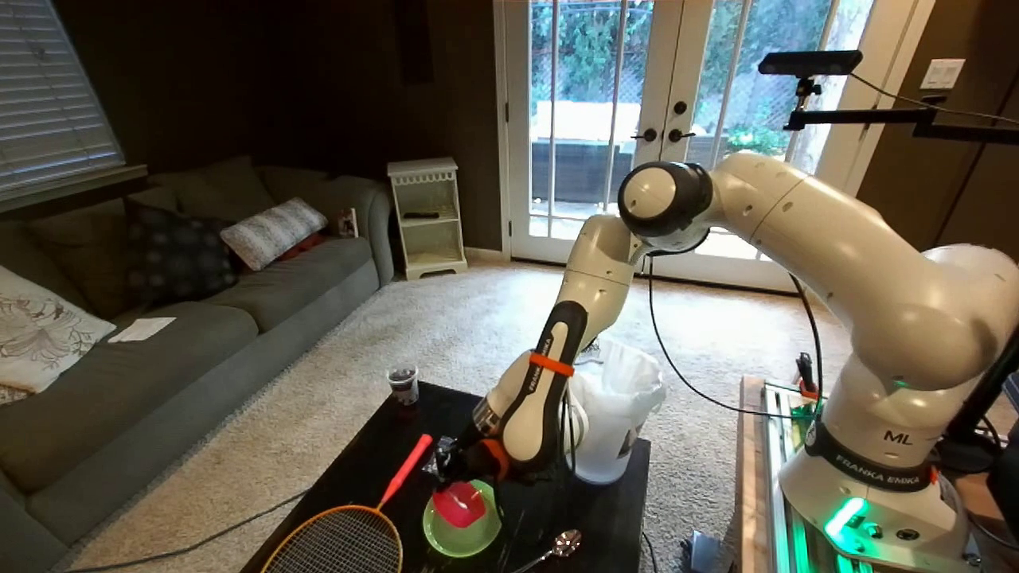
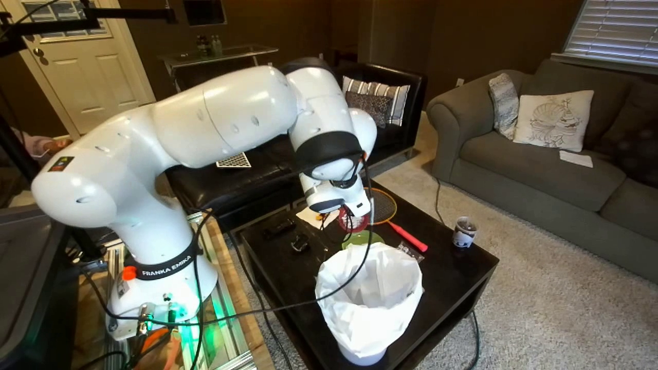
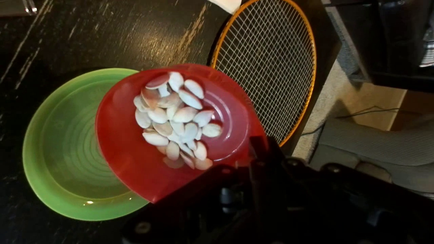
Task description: Pour the contents of the pink bowl into the green bowl
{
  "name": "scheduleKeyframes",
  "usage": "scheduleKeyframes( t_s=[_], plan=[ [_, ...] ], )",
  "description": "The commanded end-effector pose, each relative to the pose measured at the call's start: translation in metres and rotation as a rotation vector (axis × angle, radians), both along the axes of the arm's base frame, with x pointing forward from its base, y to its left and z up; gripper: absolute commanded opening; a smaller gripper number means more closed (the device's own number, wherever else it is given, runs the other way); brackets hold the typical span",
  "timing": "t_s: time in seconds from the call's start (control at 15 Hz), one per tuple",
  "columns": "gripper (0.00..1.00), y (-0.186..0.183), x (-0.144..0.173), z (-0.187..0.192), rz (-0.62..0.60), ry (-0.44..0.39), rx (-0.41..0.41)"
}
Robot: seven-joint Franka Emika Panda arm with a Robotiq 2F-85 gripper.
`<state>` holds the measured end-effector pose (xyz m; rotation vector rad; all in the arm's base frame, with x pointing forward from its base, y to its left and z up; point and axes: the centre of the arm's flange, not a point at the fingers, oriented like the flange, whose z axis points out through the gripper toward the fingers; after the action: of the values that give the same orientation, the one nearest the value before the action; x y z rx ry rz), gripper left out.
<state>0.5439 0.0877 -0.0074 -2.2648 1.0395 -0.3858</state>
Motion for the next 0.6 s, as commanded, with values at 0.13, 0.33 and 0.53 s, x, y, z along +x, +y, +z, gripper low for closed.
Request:
scheduleKeyframes(
  t_s=[0.13, 0.33, 0.53],
  plan=[
    [0.04, -0.01, -0.008, -0.015, 0.002, -0.015, 0.066],
    [0.04, -0.01, -0.008, -0.016, 0.007, -0.016, 0.06],
    [0.01, -0.01, -0.006, -0.021, -0.005, -0.063, 0.115]
  ],
)
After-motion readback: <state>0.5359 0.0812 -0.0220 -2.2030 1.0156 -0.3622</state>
